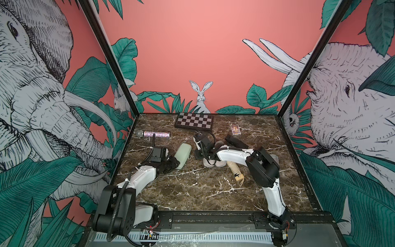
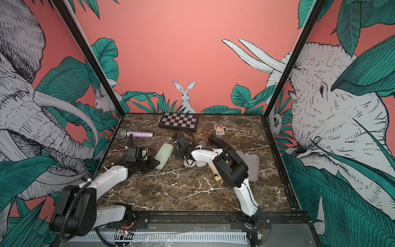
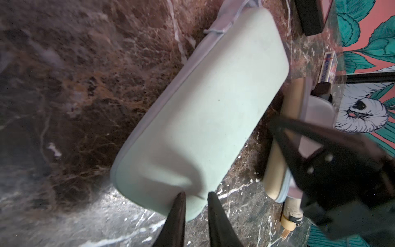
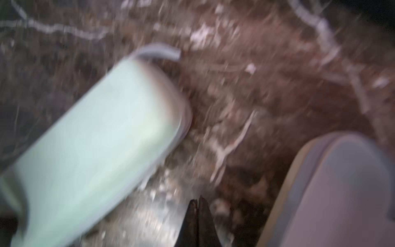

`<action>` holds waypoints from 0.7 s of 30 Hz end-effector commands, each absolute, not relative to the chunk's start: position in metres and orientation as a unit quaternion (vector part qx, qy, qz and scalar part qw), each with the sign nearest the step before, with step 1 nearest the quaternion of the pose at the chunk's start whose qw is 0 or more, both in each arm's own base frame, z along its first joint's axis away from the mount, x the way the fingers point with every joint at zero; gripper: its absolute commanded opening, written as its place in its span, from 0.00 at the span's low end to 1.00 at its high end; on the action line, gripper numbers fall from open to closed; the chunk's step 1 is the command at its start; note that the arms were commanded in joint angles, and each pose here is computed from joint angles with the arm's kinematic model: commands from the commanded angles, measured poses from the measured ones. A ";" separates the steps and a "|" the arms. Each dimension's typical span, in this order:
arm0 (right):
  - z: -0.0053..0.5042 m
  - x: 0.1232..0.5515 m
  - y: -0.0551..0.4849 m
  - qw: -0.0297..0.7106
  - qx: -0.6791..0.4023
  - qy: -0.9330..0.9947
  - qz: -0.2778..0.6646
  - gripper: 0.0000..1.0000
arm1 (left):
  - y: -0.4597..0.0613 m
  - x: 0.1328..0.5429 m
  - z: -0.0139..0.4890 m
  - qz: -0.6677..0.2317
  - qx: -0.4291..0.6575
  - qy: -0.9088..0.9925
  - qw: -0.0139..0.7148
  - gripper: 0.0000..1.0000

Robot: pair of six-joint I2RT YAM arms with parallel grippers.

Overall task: Put umbrellas into zippered umbrella sleeves
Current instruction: Adjust the umbrella sleeve at the center of the board, then zip the zipper on the umbrella sleeve.

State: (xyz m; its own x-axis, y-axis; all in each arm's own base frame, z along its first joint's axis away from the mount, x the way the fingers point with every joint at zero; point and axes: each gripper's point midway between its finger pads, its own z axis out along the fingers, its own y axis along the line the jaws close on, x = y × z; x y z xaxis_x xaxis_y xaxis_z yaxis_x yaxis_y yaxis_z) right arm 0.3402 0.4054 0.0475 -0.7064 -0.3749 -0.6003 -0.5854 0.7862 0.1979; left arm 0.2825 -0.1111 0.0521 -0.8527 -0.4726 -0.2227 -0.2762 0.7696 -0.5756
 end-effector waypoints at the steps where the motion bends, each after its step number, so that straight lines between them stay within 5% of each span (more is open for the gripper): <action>1: 0.087 0.321 0.422 0.298 -0.316 0.865 0.250 0.27 | -0.073 0.215 -0.006 -0.146 -0.236 0.959 0.049 0.23; 9: 0.111 0.407 0.451 0.260 -0.205 0.887 0.323 0.49 | -0.080 0.224 0.026 -0.175 -0.221 0.956 0.081 0.27; 16: 0.097 0.419 0.469 0.247 -0.141 0.893 0.349 0.50 | -0.070 0.211 0.060 -0.171 -0.235 0.950 0.117 0.71; 21: 0.126 0.385 0.449 0.312 -0.223 0.883 0.271 0.53 | -0.051 0.199 0.048 -0.163 -0.274 0.942 0.108 0.82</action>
State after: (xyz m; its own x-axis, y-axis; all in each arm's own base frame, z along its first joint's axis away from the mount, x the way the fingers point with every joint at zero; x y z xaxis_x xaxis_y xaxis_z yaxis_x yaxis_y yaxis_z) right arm 0.4026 0.4517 0.0699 -0.8152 -0.1716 -0.5531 -0.4653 0.7628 0.4491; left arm 0.2245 -0.0683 0.0657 -0.8380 -0.5149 -0.1807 -0.3966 0.8022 -0.4464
